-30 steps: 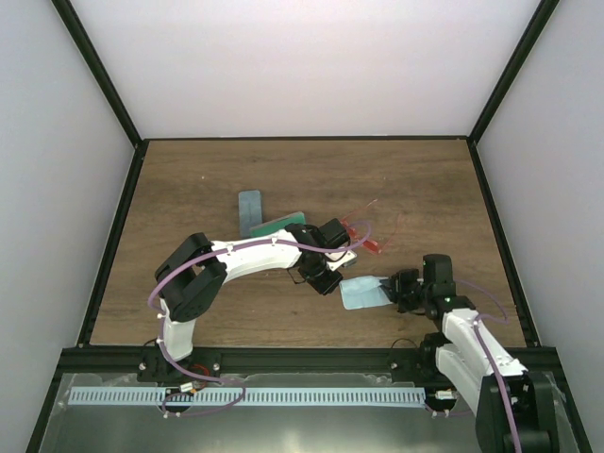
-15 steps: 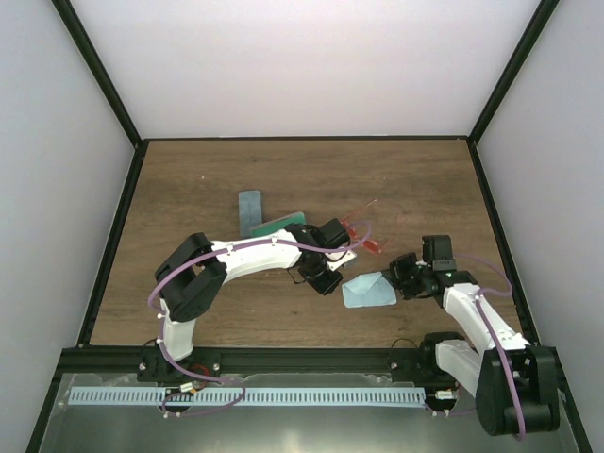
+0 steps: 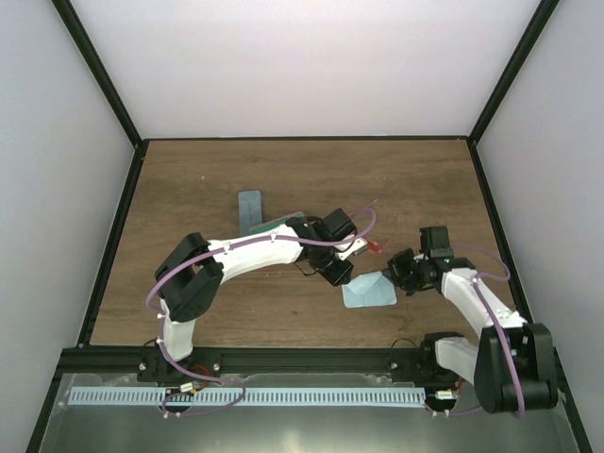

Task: Organize the sunglasses
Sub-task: Adjust the glasses cleaning cloth at the center of the board.

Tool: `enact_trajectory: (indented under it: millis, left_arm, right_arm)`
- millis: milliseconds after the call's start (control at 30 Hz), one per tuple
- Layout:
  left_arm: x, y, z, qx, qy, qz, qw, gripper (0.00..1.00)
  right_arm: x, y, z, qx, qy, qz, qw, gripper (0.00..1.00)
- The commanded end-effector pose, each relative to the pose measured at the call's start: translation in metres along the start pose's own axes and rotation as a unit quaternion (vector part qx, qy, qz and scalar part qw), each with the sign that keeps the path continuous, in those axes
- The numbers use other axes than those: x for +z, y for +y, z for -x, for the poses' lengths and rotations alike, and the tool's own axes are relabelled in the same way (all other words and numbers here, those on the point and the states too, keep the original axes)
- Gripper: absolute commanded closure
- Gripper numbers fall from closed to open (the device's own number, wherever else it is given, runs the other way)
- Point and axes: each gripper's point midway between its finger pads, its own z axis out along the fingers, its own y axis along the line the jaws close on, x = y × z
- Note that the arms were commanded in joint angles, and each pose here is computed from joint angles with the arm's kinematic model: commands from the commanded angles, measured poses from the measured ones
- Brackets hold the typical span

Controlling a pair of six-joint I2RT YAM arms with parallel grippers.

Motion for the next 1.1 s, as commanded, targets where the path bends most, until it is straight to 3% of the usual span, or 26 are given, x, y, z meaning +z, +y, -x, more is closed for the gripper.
enact_trajectory:
  millis: [0,633,1067]
  left_arm:
    - [-0.001,-0.005,0.012,-0.009,-0.016,-0.014,1.0,0.76]
    - [0.003,-0.011,0.025,-0.033,-0.034,-0.032,0.998,0.77]
    - [-0.013,-0.006,0.029,-0.038,-0.058,-0.012,0.998,0.7]
  right_arm:
    - [-0.009,0.032,0.018,-0.047,-0.022,0.002,0.999,0.99]
    - [-0.021,-0.009,-0.007,-0.033,-0.003,-0.032,0.999,0.99]
    - [-0.005,0.063,0.021,-0.076,0.008,0.022,0.997,0.98]
